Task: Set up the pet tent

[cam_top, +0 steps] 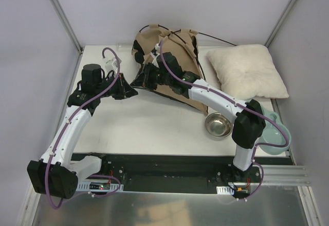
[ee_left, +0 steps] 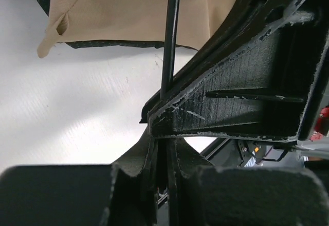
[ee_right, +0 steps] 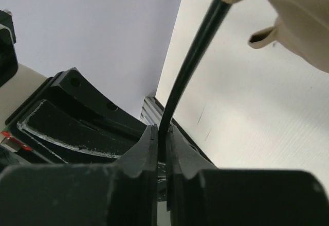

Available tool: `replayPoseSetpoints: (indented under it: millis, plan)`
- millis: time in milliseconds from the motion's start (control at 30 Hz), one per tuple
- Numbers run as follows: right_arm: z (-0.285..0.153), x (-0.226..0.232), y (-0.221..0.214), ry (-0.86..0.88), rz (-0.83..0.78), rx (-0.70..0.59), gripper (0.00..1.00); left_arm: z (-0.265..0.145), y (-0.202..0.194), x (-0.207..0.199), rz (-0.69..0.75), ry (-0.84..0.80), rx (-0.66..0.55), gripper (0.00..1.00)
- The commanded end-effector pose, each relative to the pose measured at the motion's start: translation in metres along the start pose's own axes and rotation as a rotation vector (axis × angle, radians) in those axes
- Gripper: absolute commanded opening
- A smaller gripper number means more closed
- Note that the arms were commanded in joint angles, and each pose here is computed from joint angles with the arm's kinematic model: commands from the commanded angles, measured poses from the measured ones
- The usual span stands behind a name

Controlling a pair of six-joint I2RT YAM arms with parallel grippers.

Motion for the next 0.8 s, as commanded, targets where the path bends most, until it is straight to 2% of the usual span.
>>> replayPoseSetpoints:
  millis: [0,133,200,300,400,600,767]
  plan:
    - [-0.020,0.042,0.001,0.111,-0.049,-0.027,0.00,-0.002,0.026,-0.003,0.049,0.030,-0.098,0.02]
    - [-0.027,0.047,0.006,0.126,-0.069,-0.058,0.00,-0.007,0.021,0.002,0.083,0.081,-0.121,0.48]
    - [-0.031,0.048,0.007,0.133,-0.072,-0.052,0.00,-0.013,0.020,0.006,0.110,0.134,-0.150,0.62]
    - [-0.035,0.049,0.006,0.142,-0.072,-0.039,0.00,-0.022,0.019,0.017,0.143,0.218,-0.189,0.75]
    - [-0.041,0.053,0.005,0.162,-0.082,-0.027,0.00,-0.028,0.022,0.025,0.141,0.258,-0.234,0.77]
    - [-0.047,0.056,0.002,0.180,-0.097,-0.004,0.00,-0.036,0.031,0.048,0.032,0.347,-0.356,0.77]
    - [-0.054,0.063,0.004,0.214,-0.085,-0.011,0.00,-0.015,0.019,0.069,0.013,0.334,-0.333,0.73]
Point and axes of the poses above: each gripper's point midway between its finger pads, its own z axis out along the fingers, its own x axis along the line the jaws close on, y = z × x, the point moved 6 cm from there along -z, back along the fingers, and after that the axes turned 10 degrees about z, right-handed, at the moved point
